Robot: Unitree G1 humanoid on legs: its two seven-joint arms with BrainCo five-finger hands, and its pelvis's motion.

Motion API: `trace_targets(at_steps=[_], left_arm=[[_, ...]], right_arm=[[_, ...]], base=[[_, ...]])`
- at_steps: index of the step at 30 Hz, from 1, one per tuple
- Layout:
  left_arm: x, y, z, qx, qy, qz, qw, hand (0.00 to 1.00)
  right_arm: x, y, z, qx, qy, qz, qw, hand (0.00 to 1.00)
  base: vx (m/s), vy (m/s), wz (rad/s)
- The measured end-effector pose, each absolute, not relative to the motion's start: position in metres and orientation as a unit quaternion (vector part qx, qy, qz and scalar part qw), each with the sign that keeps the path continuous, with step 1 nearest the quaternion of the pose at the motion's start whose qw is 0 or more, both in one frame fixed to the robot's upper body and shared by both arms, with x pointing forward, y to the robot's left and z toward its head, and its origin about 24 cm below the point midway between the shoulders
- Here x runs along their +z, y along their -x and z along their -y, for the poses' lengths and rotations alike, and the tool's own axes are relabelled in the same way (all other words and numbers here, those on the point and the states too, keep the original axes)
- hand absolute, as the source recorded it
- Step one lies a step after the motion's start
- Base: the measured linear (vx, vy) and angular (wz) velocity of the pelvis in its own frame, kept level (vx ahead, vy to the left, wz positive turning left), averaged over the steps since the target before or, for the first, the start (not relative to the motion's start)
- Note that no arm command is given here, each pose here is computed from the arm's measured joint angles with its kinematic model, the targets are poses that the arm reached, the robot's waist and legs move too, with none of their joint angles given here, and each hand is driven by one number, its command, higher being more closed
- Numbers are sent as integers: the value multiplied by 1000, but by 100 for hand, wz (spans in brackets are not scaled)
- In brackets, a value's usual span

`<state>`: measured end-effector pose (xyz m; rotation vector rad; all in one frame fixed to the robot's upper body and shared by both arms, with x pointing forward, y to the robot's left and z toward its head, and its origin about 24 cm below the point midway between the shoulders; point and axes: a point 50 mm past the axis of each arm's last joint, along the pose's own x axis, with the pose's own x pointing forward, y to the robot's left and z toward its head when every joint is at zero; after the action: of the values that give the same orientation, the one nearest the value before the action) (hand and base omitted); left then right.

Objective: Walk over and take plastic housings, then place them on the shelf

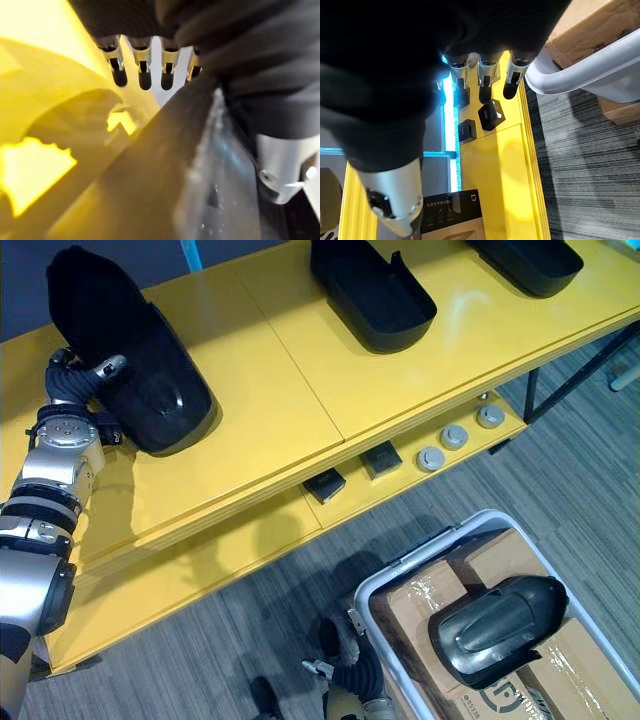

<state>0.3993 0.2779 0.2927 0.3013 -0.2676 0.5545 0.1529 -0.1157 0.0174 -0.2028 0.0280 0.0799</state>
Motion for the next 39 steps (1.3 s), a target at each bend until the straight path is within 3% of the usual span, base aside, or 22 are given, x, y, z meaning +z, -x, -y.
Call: trace_targets(at_steps=[13, 27, 28, 30, 33, 36, 39], left_arm=[[290, -401, -276, 262, -120, 123, 950, 0], [341, -400, -245, 213, -66, 192, 956, 0], [351, -396, -231, 189, -55, 227, 954, 0], [361, -382, -212, 162, -32, 306, 938, 0], [326, -348, -189, 146, -1, 398, 906, 0], [251, -303, -192, 179, 53, 399, 898, 0], [193, -261, -194, 208, 82, 354, 908, 0]], right_arm=[[12, -152, 116, 44, 102, -26, 994, 0], [10, -153, 115, 60, 109, -28, 992, 0], [13, -158, 115, 64, 115, -18, 991, 100], [20, -168, 117, 64, 130, 7, 989, 100], [52, -187, 129, 33, 165, 89, 982, 100], [95, -212, 148, -34, 189, 197, 961, 100], [120, -231, 153, -69, 191, 258, 945, 100]], base=[[-19, 9, -1], [-19, 14, 2], [-27, 38, 10], [-18, 34, 5], [-19, 10, 7], [-16, 11, 15], [-63, 8, 33]])
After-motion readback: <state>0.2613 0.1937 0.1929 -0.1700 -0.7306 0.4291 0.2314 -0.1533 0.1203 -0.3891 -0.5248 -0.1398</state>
